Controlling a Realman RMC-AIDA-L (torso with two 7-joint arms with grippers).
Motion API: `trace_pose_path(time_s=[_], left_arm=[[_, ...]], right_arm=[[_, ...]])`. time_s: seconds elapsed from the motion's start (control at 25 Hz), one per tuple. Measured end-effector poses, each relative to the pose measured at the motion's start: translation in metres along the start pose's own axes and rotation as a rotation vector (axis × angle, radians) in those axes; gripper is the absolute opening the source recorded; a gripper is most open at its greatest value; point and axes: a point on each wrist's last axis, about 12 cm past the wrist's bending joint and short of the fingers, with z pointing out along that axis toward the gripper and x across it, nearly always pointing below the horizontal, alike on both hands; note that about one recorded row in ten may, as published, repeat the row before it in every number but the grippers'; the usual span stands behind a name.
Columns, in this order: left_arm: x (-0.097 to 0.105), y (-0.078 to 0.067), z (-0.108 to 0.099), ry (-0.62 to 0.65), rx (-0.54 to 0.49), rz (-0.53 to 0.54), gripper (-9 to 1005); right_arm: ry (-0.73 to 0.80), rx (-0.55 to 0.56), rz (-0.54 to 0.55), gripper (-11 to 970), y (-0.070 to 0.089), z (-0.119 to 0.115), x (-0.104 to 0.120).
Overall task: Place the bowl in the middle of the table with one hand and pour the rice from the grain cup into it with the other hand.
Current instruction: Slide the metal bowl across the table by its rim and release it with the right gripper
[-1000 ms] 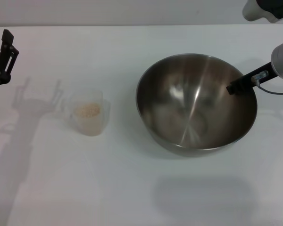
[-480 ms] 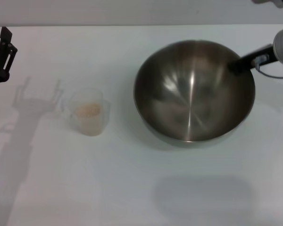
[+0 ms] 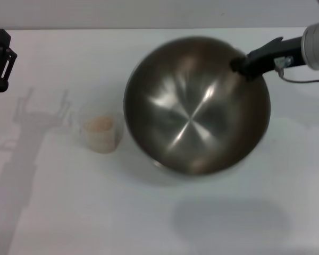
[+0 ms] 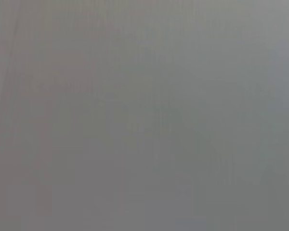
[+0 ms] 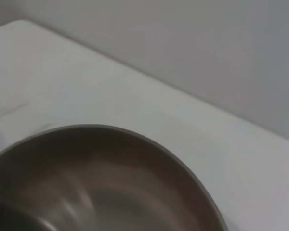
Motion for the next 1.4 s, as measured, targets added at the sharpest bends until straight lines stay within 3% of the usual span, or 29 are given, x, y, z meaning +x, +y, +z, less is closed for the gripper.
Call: trace_pose_path(time_s=[0.48, 0.96, 1.4], left_arm=[[0.0, -0.002, 0.0, -0.005, 0.007, -0.006, 822], [-0.001, -0.003, -0.001, -0.014, 0.012, -0.007, 819], [-0.002, -0.003, -0.002, -0.018, 0.011, -0.005, 816]], right_arm=[[0.096, -0.146, -0.078, 1, 0.021, 0.018, 0.012], [0.181, -0.142, -0.043, 1, 0.019, 0.028, 0.017], [0.204, -0.102, -0.097, 182, 0.025, 0.024, 0.012]])
